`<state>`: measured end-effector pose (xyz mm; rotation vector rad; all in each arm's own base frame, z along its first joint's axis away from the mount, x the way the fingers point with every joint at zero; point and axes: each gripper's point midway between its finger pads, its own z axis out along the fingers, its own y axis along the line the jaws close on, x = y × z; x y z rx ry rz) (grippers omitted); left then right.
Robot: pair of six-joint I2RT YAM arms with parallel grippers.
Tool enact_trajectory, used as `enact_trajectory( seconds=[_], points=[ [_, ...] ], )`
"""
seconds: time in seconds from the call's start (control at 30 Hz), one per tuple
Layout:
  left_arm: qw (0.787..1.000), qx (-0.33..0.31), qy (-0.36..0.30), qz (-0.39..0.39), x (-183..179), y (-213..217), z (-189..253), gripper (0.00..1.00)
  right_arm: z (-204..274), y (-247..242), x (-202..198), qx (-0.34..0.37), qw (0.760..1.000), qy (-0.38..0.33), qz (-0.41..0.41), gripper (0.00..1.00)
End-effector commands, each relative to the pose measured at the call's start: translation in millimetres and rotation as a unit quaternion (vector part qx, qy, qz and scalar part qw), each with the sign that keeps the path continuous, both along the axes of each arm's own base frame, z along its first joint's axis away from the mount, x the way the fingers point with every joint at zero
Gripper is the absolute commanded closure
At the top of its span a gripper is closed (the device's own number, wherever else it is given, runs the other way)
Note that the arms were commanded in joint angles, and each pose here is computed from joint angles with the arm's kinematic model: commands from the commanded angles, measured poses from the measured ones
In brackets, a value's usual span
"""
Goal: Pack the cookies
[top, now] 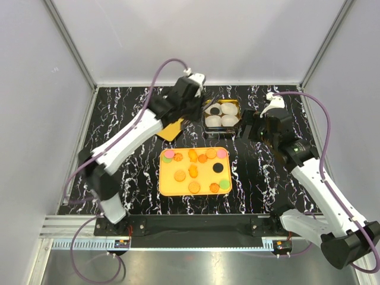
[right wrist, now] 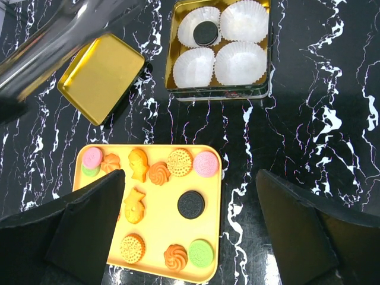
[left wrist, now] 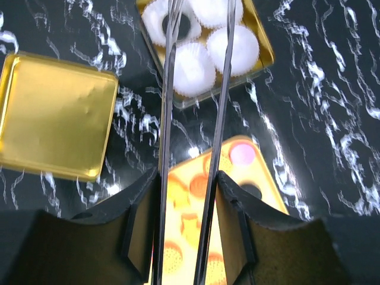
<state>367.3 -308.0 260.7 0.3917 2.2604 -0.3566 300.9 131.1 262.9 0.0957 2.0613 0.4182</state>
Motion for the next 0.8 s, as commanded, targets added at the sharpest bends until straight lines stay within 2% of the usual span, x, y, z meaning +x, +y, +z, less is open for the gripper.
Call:
enact_trajectory(
  seconds=[0.0,0.07,0.1,0.17,0.2,0.27,0.4,0.77],
  points=[
    [1.000,-0.010,0.005,0.016,-35,30,1,0.56,13,1,6,0.003,1.000,-0.023,-0.002,0.00],
    [1.000,-0.025,-0.001,0.015,-56,43,10,0.55,12,4,7,0.005,1.000,-0.022,0.004,0.00],
    [1.000,-0.010,0.018,0.017,-67,53,-9,0.55,10,6,7,0.005,1.000,-0.018,0.009,0.00],
    [0.999,-0.019,0.020,0.017,-86,66,-6,0.55,9,8,9,0.006,1.000,-0.015,0.014,0.00],
    [0.999,-0.005,0.039,0.015,-97,73,-23,0.55,6,10,9,0.004,1.000,-0.010,0.018,0.00],
    [0.999,-0.009,0.047,0.005,-115,80,-25,0.54,3,12,10,0.005,1.000,-0.007,0.022,0.00],
    [0.996,0.015,0.085,0.003,-144,93,-60,0.53,-1,13,13,0.005,1.000,-0.003,0.021,0.00],
    [0.993,-0.005,0.119,0.000,-172,84,-95,0.51,-10,20,15,0.010,0.999,0.008,0.030,0.00]
  ],
)
